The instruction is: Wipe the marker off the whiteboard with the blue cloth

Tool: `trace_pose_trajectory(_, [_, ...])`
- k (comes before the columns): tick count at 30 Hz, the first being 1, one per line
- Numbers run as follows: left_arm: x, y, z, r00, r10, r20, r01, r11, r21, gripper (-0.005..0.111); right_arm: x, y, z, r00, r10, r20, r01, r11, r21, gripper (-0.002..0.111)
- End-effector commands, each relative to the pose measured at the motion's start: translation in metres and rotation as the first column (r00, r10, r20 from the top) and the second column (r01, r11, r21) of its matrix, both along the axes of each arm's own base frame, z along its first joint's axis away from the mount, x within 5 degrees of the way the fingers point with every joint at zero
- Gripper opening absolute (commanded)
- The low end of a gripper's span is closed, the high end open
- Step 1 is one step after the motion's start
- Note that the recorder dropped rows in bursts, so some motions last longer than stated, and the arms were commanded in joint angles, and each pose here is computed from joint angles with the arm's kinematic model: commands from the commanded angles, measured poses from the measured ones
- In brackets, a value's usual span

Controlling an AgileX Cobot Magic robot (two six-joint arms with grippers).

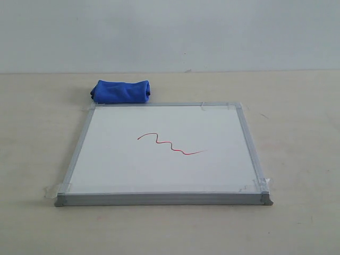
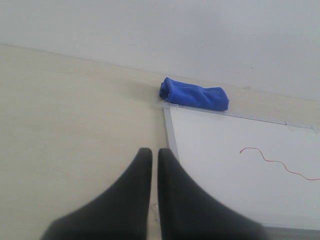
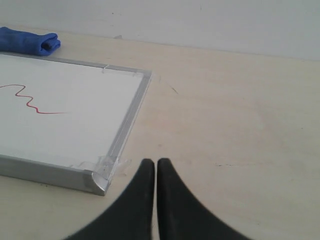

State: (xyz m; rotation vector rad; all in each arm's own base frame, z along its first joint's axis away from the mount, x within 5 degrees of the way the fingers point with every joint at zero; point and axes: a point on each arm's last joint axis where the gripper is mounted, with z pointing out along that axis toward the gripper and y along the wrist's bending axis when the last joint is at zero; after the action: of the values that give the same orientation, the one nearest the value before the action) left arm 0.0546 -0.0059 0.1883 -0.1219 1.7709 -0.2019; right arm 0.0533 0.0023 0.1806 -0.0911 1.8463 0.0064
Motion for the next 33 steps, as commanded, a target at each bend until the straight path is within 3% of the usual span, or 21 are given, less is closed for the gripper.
trace_pose_trajectory(1, [-0.0001, 0.0002, -0.0011, 1.0, 0.003, 0.0, -0.003, 1.0, 0.002, 0.004, 0.0001, 0.0004, 0.0014, 1.0, 0.005, 0.019, -0.005, 1.0, 0.002, 0.0])
trace_pose_trajectory(16, [-0.0001, 0.0002, -0.0011, 1.0, 0.003, 0.0, -0.003, 1.0, 0.002, 0.004, 0.0001, -0.003, 0.0013, 0.998, -0.065, 0.016, 0.064, 0.998, 0.025, 0.0])
trace_pose_trajectory(33, [-0.0001, 0.0002, -0.0011, 1.0, 0.003, 0.0, -0.003, 1.0, 0.002, 0.004, 0.0001, -0.0029, 0.0013, 0.998, -0.063, 0.016, 0.063, 0.998, 0.025, 0.0])
